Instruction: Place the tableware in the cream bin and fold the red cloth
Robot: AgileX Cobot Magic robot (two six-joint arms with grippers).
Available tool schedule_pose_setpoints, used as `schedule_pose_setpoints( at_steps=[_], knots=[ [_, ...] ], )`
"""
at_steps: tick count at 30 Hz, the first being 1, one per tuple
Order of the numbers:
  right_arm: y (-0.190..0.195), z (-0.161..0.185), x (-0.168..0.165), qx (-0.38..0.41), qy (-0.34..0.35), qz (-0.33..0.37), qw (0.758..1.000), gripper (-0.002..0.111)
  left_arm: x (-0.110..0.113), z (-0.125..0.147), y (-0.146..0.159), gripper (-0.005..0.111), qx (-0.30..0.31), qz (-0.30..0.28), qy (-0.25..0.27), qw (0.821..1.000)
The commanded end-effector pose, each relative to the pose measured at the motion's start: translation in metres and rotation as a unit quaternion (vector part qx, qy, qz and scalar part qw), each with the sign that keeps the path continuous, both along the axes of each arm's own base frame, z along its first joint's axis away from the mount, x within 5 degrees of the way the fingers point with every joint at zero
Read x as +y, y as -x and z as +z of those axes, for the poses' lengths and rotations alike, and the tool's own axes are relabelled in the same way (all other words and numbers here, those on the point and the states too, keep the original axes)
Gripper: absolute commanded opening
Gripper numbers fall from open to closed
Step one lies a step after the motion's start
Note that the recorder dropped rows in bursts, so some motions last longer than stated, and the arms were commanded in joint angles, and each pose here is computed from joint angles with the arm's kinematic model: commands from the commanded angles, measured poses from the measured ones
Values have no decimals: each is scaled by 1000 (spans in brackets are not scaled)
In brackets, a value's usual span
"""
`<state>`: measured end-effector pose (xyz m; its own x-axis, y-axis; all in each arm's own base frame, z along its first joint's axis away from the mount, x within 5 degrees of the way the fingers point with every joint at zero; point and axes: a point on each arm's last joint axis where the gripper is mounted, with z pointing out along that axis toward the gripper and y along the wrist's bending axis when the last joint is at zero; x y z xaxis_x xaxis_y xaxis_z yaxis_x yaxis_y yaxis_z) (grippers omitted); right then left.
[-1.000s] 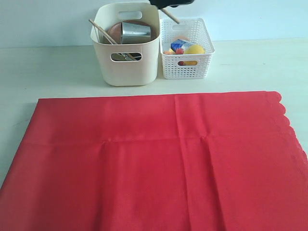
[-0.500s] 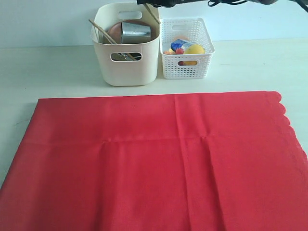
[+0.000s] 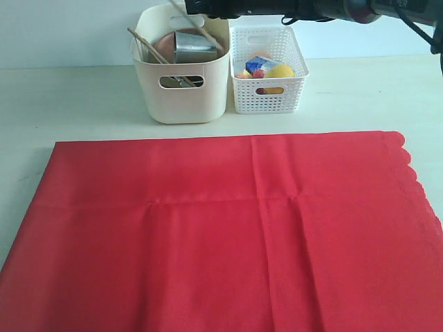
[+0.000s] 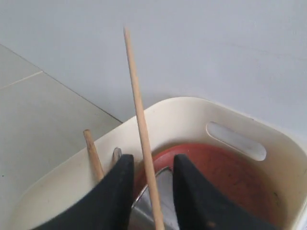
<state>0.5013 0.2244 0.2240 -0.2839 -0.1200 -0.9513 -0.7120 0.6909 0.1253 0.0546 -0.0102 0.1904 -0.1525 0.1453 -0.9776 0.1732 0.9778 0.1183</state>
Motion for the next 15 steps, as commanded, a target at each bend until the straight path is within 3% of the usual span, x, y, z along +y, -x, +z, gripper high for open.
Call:
schedule_pose_setpoints(
  at_steps=[1,4,10,12,15],
  knots=[
    [-1,5,1,3,-12,-12,1000,48,0,0,0,2,-4,1,0,1000],
    [1,9,0,-3,0,-7,1000,56,0,0,0,2,-4,1,0,1000],
    [15,29,-24,47,74,47,995,55,0,0,0,2,-4,1,0,1000],
    [19,33,-45,75,127,51,988,52,0,0,0,2,-4,1,0,1000],
    [26,45,-77,121,167,49,977,34,0,0,0,2,-4,1,0,1000]
  ],
)
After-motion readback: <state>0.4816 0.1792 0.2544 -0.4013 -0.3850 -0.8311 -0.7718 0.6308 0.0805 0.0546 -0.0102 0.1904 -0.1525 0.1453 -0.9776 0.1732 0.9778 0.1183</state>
